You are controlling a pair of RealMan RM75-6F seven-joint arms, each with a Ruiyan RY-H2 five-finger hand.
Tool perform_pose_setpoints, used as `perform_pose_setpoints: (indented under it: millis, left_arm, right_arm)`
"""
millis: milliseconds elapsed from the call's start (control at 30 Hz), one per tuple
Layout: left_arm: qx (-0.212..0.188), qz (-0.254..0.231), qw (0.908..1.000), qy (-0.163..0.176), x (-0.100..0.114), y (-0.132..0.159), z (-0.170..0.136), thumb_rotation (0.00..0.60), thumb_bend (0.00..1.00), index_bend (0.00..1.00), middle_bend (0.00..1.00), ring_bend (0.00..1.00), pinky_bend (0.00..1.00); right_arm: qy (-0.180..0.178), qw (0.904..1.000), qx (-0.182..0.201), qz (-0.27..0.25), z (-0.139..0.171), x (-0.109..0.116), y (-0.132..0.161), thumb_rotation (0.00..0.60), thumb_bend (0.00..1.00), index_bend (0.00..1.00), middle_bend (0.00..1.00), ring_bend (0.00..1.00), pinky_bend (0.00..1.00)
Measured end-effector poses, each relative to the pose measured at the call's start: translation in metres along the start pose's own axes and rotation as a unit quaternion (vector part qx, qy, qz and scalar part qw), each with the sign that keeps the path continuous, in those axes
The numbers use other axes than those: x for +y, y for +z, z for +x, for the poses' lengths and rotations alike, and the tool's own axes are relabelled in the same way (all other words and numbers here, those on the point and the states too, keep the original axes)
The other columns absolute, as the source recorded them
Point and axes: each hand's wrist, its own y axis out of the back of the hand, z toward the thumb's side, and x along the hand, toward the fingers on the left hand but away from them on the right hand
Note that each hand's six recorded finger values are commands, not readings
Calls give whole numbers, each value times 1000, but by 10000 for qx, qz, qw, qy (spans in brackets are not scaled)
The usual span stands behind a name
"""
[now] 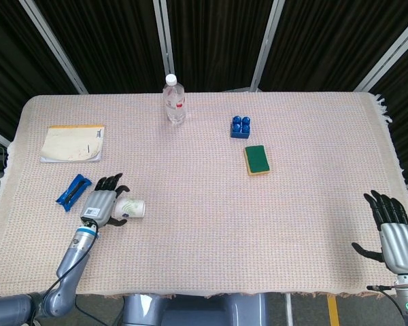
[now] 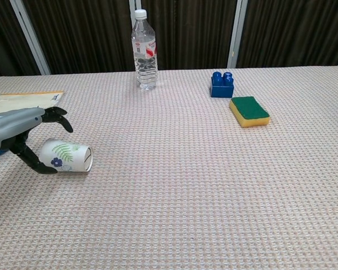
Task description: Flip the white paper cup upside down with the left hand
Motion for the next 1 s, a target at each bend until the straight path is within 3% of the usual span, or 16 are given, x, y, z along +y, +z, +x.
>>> perform_pose_setpoints:
  millis: [167,367,467,733,1000]
  left_arm:
    - [75,124,9998,-124,4,-4,-3,600,7,81,0,0,0]
    - [77,346,9993,-143,8,4,-1,600,9,233,0,0,0]
    - [76,492,9987,-96,8,12,3,600,8,263,0,0,0]
    - [140,833,9964,37,3,36,15,600,8,306,0,0,0]
    - [224,1158,9930,36,-8,48,22,600,7,437,0,0,0]
  right_arm:
    - [-5,10000,4,6,0,0,1,600,0,0,0,0,0]
    - [8,10000,25,9,0,-1,1,600,0,0,0,0,0]
    - [13,10000,24,0,0,-1,1,600,0,0,0,0,0]
    - [11,10000,30,-22,0,1,0,600,0,0,0,0,0]
    - [1,10000,19,-60,0,2,-1,600,0,0,0,0,0]
